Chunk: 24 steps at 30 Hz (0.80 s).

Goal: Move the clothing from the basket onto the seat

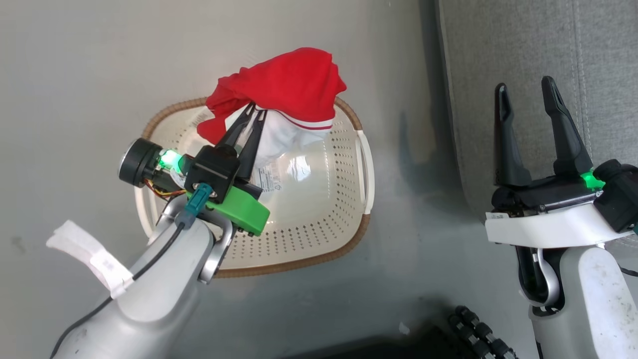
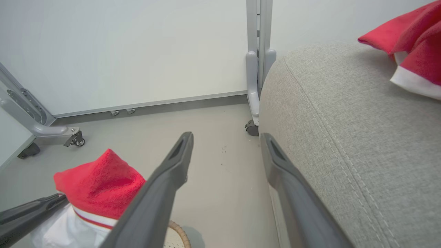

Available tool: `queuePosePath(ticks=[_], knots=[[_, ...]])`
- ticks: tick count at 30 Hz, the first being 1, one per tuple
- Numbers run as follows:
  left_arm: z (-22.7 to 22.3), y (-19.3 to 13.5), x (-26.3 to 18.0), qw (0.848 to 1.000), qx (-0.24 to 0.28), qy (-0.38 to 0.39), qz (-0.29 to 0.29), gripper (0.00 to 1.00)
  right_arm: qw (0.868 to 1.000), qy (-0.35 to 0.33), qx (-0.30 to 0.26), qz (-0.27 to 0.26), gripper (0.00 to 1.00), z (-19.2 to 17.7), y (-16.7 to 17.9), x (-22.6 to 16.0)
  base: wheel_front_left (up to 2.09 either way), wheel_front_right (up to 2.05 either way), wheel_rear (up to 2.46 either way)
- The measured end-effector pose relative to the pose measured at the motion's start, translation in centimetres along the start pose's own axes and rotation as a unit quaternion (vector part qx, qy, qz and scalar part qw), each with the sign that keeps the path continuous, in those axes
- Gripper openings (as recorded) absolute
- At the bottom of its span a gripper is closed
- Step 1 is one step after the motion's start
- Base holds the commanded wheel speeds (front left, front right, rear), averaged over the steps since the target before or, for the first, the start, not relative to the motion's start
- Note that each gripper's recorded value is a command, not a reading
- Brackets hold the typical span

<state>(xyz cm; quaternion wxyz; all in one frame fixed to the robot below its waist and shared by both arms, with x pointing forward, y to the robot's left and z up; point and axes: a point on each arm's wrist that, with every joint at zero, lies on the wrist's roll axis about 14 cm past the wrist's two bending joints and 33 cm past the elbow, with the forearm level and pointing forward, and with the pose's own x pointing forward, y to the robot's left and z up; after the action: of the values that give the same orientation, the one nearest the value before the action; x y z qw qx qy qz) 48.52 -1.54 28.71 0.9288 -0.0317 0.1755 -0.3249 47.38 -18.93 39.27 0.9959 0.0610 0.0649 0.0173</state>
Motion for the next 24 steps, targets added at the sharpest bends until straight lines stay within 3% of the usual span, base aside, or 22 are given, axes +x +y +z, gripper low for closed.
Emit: queuePosePath(ticks=[12, 24], knots=[[12.7, -0.8, -4.2, 0.987, 0.029, -0.154, 0.03, 0.0, 0.999, -0.033, -0.004, 0.025, 1.0, 5.1, 2.2, -1.9, 0.0, 0.0, 0.0], [23.6, -2.1, -10.7, 0.951, 0.064, -0.295, 0.061, 0.0, 0.997, -0.055, -0.002, 0.053, 1.0, 8.9, 4.5, -4.7, 0.0, 0.0, 0.0]])
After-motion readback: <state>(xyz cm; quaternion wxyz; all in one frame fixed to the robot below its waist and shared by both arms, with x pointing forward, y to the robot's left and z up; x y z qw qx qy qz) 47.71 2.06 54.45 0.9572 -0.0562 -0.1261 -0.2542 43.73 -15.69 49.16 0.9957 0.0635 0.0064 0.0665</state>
